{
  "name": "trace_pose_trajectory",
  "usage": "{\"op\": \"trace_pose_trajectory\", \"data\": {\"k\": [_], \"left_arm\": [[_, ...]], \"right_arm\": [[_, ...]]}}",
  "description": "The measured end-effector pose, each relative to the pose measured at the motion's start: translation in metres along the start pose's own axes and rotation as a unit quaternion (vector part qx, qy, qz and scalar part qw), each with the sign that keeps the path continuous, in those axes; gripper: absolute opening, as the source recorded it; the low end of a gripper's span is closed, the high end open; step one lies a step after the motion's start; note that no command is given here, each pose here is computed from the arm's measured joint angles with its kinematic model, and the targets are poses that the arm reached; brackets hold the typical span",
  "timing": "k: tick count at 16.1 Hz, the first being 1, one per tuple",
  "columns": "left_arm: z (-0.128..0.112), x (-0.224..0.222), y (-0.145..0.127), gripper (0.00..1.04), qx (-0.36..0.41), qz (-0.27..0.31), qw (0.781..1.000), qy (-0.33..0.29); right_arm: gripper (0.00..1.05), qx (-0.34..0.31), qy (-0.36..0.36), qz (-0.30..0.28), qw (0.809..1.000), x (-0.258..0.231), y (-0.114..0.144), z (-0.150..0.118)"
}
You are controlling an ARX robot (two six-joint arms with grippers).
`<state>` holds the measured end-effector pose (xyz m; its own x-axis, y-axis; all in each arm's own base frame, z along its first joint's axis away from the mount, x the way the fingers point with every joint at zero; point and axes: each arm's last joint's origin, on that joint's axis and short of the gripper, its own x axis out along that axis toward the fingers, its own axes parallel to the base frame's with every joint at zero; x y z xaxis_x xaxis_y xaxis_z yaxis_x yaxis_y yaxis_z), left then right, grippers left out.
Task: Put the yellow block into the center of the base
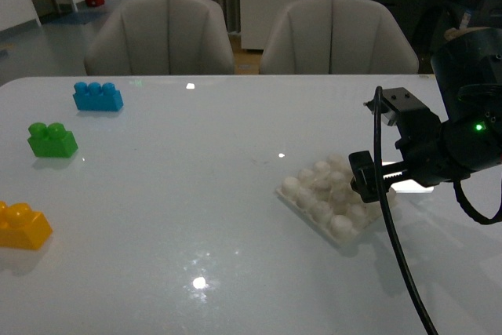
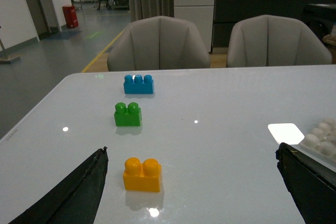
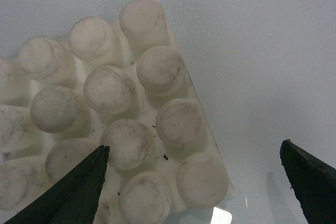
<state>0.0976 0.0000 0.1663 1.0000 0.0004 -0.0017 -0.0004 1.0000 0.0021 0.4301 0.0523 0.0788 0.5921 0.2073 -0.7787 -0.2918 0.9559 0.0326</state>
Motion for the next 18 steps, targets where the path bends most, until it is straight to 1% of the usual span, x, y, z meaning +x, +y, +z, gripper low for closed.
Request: {"op": "trace_pose_trajectory", "data": {"k": [3,7,11,12,14,16,18], "left_arm": [[0.0,0.0,0.0,0.98,0.0,0.0,1.0,0.0],[0.0,0.0,0.0,0.98,0.0,0.0,1.0,0.0],[0.0,0.0,0.0,0.98,0.0,0.0,1.0,0.0],[0.0,0.0,0.0,0.98,0.0,0.0,1.0,0.0],[0.0,0.0,0.0,0.98,0.0,0.0,1.0,0.0],[0.0,0.0,0.0,0.98,0.0,0.0,1.0,0.0],[0.0,0.0,0.0,0.98,0.0,0.0,1.0,0.0]], "right_arm": [[0.98,0.0,-0.001,0.01,1.0,0.009,-0.001,0.003],[0.98,0.015,0.008,0.031,0.999,0.02,0.0,0.002],[0.98,0.069,0.024,0.034,0.997,0.02,0.011,-0.003],[0.98,0.079,0.032,0.051,0.995,0.019,0.027,-0.007],[0.98,0.077,0.038,0.074,0.994,0.019,0.051,-0.005],[0.98,0.093,0.043,0.081,0.991,0.02,0.067,-0.002],[0.98,0.112,0.046,0.084,0.989,0.022,0.072,0.001]]}}
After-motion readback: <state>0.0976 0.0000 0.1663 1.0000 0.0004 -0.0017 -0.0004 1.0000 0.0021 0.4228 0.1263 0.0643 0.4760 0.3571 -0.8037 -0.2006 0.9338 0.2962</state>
